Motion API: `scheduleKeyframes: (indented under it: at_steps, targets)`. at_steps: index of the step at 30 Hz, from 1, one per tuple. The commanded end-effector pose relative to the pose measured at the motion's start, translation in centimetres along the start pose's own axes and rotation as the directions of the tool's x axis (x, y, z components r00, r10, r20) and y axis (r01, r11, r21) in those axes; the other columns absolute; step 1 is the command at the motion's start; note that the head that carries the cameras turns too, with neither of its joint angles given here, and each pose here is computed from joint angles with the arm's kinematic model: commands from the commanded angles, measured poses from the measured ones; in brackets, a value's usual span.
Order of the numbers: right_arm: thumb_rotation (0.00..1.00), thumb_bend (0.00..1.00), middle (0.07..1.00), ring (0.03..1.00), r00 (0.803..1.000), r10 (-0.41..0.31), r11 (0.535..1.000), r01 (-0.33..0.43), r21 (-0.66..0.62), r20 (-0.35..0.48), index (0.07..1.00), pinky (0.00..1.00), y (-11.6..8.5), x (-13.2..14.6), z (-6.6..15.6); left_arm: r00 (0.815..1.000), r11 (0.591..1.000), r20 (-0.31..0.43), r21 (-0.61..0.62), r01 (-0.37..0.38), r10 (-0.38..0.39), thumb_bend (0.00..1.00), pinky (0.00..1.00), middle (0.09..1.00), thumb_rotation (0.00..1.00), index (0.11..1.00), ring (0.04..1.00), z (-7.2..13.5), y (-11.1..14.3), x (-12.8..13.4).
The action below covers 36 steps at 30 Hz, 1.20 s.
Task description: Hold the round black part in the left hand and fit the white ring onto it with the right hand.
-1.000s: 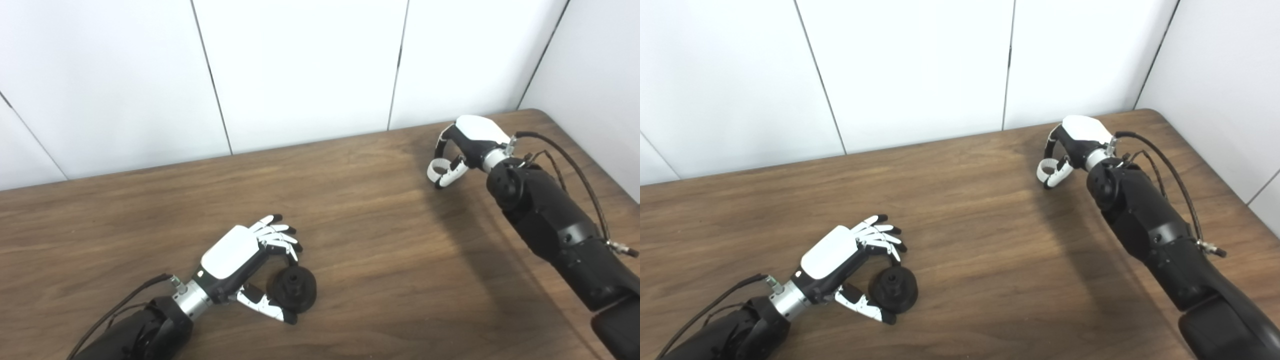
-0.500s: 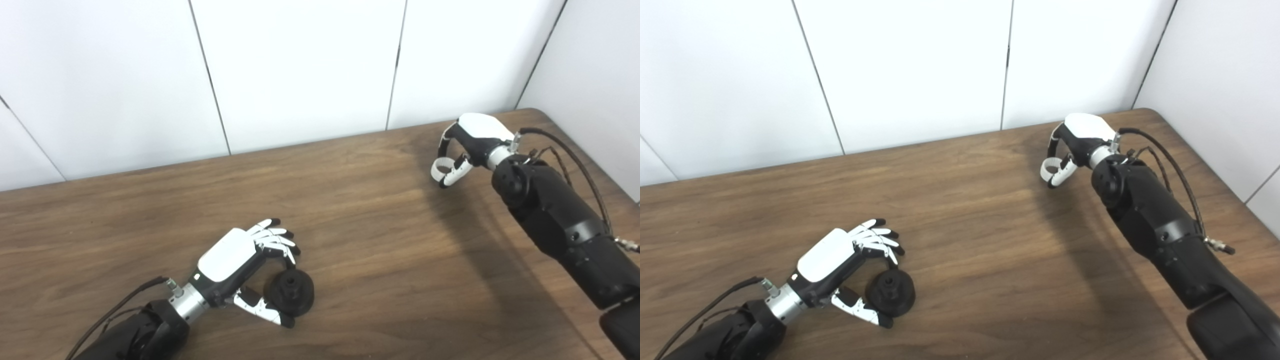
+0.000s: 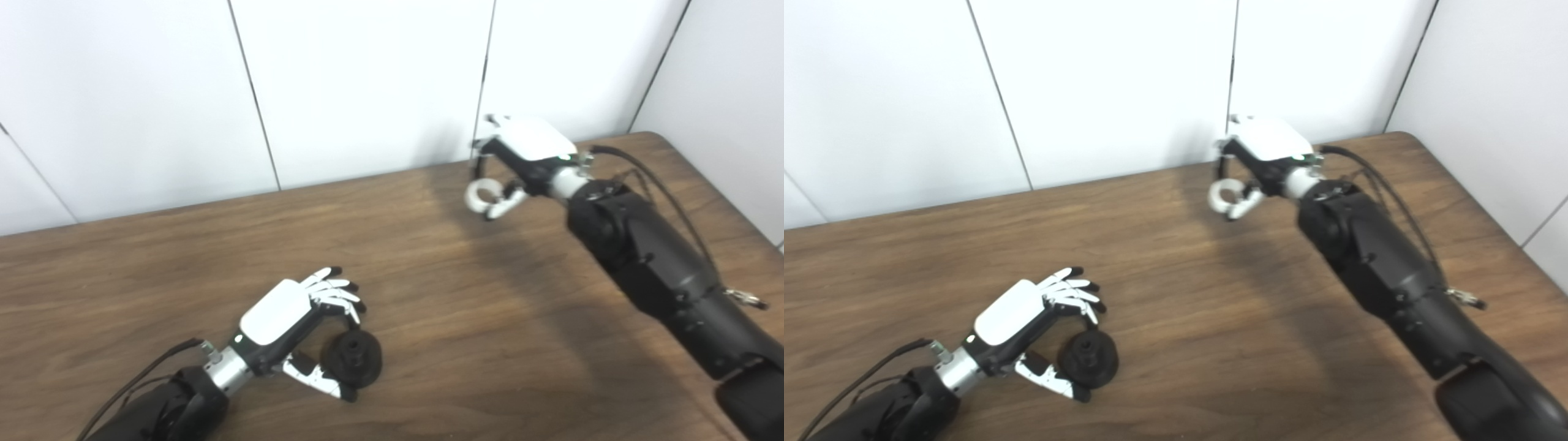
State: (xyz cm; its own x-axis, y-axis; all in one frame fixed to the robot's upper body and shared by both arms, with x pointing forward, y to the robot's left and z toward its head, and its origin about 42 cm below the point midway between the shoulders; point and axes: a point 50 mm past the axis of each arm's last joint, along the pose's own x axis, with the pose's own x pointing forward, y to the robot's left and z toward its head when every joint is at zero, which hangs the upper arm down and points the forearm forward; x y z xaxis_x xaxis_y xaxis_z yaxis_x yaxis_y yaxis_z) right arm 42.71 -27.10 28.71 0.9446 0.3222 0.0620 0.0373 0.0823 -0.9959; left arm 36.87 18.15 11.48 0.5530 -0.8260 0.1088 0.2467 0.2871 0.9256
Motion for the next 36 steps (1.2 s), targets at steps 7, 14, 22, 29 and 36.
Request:
scheduleKeyframes:
  at_steps: [7, 14, 22, 29, 36]
  targets:
    - [0.14, 0.53, 0.835, 1.0, 0.962, -0.114, 0.993, 0.115, 0.007, 0.249, 0.482, 1.0, -4.5, -0.8, 6.9, 0.992, 0.994, -0.079, 0.043, 0.101, -0.097, 0.52, 0.94, 0.713, 0.05, 0.483, 0.842, -2.2, -0.8, -1.3]
    - [0.14, 0.53, 0.825, 1.0, 0.92, -0.123, 0.992, 0.115, 0.044, 0.372, 0.481, 1.0, -4.3, -2.8, 10.5, 0.991, 0.993, -0.079, 0.046, 0.111, -0.107, 0.52, 0.94, 0.712, 0.05, 0.483, 0.847, -2.2, -0.8, -1.4]
    - [0.14, 0.53, 0.824, 1.0, 0.873, -0.106, 0.994, 0.087, 0.061, 0.476, 0.481, 1.0, -4.1, -5.0, 13.2, 0.992, 0.994, -0.072, 0.045, 0.104, -0.1, 0.52, 0.95, 0.716, 0.05, 0.483, 0.852, -1.8, -0.8, -1.3]
    - [0.14, 0.53, 0.83, 1.0, 0.845, -0.078, 0.996, 0.048, 0.069, 0.529, 0.481, 1.0, -3.7, -6.7, 14.5, 0.994, 0.994, -0.059, 0.037, 0.099, -0.096, 0.52, 0.97, 0.714, 0.05, 0.483, 0.868, -1.1, -0.9, -0.6]
    - [0.14, 0.53, 0.897, 1.0, 0.83, -0.015, 0.996, -0.035, 0.08, 0.558, 0.481, 1.0, -2.8, -7.4, 14.5, 0.994, 0.995, -0.057, 0.038, 0.092, -0.09, 0.52, 0.97, 0.713, 0.05, 0.483, 0.86, -0.8, -1.2, -0.5]
